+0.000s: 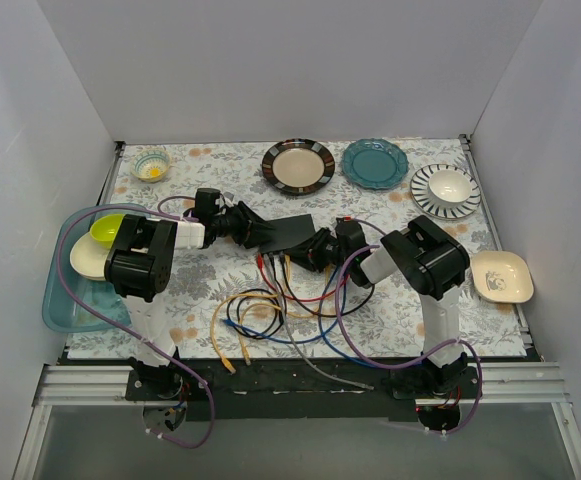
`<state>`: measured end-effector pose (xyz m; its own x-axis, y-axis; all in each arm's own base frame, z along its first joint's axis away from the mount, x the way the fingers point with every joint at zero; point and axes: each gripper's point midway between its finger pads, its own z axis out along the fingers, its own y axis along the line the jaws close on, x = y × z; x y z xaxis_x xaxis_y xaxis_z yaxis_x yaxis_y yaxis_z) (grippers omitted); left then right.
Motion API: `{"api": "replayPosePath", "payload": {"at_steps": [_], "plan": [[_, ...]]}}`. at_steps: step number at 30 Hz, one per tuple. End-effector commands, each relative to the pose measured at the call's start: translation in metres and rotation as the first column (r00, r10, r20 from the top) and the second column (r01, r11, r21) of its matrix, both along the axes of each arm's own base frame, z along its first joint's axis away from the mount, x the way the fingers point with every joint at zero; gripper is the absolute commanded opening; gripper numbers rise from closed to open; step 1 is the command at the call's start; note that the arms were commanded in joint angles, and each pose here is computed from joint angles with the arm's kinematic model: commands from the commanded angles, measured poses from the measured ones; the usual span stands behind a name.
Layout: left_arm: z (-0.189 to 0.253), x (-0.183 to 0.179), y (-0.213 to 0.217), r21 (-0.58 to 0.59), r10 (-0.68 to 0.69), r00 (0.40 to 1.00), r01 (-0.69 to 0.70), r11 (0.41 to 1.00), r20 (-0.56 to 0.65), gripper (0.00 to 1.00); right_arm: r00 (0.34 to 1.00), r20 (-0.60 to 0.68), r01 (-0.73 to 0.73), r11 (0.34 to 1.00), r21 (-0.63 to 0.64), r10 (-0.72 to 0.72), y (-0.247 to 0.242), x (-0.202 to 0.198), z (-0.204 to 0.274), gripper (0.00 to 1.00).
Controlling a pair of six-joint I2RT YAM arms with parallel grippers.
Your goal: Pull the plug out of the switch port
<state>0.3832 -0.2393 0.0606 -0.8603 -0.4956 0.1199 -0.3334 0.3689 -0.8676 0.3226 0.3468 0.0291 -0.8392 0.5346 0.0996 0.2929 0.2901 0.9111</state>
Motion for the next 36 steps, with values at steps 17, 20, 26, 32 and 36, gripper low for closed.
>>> {"api": "replayPosePath", "payload": {"at_steps": [17, 20, 26, 32, 36], "plan": [[-0.003, -0.037, -0.02, -0.033, -0.091, 0.995, 0.09, 0.995, -0.036, 0.39, 0.992, 0.035, -0.114, 0.989, -0.098, 0.118, -0.003, -0.017, -0.025, 0.01], [-0.013, -0.037, -0.022, -0.028, -0.087, 0.994, 0.085, 0.996, -0.065, 0.39, 0.986, 0.033, -0.161, 0.98, -0.121, 0.166, -0.003, -0.027, -0.03, 0.01], [-0.024, -0.029, -0.021, 0.005, -0.069, 0.994, 0.07, 0.998, -0.086, 0.38, 0.974, 0.015, -0.221, 0.963, -0.154, 0.226, -0.013, -0.056, -0.038, 0.01], [-0.02, -0.019, -0.018, 0.018, -0.049, 0.996, 0.05, 0.999, -0.07, 0.38, 0.973, 0.049, -0.208, 0.952, -0.223, 0.224, -0.043, -0.065, -0.034, 0.01], [-0.005, -0.01, -0.014, 0.01, -0.033, 0.999, 0.034, 0.999, -0.031, 0.38, 0.974, 0.096, -0.154, 0.913, -0.379, 0.205, -0.078, -0.054, -0.029, 0.01]]}}
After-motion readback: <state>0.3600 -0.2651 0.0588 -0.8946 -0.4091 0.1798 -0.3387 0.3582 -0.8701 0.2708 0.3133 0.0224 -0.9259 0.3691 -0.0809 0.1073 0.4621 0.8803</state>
